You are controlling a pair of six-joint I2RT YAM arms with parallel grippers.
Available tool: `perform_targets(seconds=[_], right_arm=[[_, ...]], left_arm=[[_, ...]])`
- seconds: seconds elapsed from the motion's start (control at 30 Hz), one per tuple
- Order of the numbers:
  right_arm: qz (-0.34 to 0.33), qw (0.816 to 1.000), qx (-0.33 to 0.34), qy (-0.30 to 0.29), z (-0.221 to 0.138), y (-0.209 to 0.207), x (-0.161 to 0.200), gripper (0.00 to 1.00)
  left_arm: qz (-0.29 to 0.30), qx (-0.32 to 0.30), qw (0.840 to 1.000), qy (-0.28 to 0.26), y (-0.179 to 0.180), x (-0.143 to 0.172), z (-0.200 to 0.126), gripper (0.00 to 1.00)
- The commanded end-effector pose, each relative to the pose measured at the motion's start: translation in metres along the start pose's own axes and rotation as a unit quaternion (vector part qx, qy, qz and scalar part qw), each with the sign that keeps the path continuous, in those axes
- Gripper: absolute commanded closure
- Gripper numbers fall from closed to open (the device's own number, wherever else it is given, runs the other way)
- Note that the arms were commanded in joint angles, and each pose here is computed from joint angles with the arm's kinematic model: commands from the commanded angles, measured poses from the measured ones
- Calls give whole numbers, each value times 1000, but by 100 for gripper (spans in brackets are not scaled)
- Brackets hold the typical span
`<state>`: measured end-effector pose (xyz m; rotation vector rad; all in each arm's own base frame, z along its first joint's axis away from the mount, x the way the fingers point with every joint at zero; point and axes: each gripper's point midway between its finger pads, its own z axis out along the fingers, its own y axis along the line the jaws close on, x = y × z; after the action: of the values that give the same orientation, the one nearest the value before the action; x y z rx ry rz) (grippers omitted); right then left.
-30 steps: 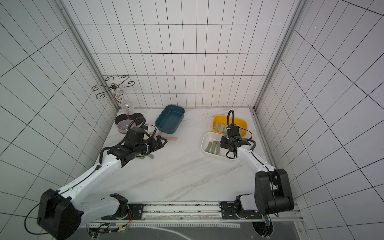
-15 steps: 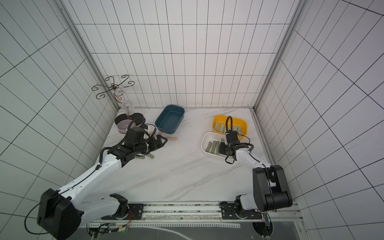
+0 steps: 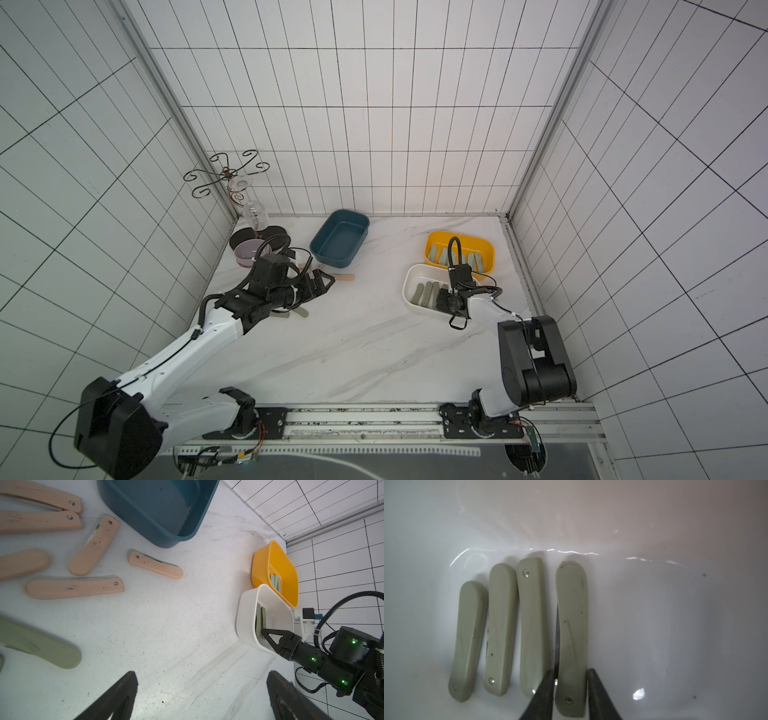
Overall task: Place the fruit knives into the storage box by color
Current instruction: Place the fruit knife in the storage box, then pick up the fruit knife from the center of the board.
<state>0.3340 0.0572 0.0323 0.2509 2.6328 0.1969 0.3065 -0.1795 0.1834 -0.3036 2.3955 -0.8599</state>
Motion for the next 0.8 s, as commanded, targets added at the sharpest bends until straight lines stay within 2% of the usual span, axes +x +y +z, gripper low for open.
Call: perform_targets(seconds=[0.0, 0.1, 0.23, 0.43, 0.6, 0.77], right_arm=[[0, 1000, 2, -10, -6, -1, -9, 54], [1, 999, -20, -42, -28, 12, -33, 49], [-8, 994, -70, -87, -63, 36, -66, 48], [-33, 976, -166, -139, -109, 83, -98, 47], [-84, 962, -214, -147, -117, 139, -90, 47], [-149, 952, -247, -107, -97, 207, -53, 47]], left_arm=[[3, 13, 1000, -25, -14, -14, -10, 3], [5, 9, 1000, -26, -13, -14, -13, 3], [11, -6, 999, -31, -8, -14, -18, 3], [2, -27, 998, -60, 15, -24, -33, 3], [-16, -54, 995, -87, 47, -41, -54, 3], [-40, -73, 992, -99, 75, -53, -68, 3]])
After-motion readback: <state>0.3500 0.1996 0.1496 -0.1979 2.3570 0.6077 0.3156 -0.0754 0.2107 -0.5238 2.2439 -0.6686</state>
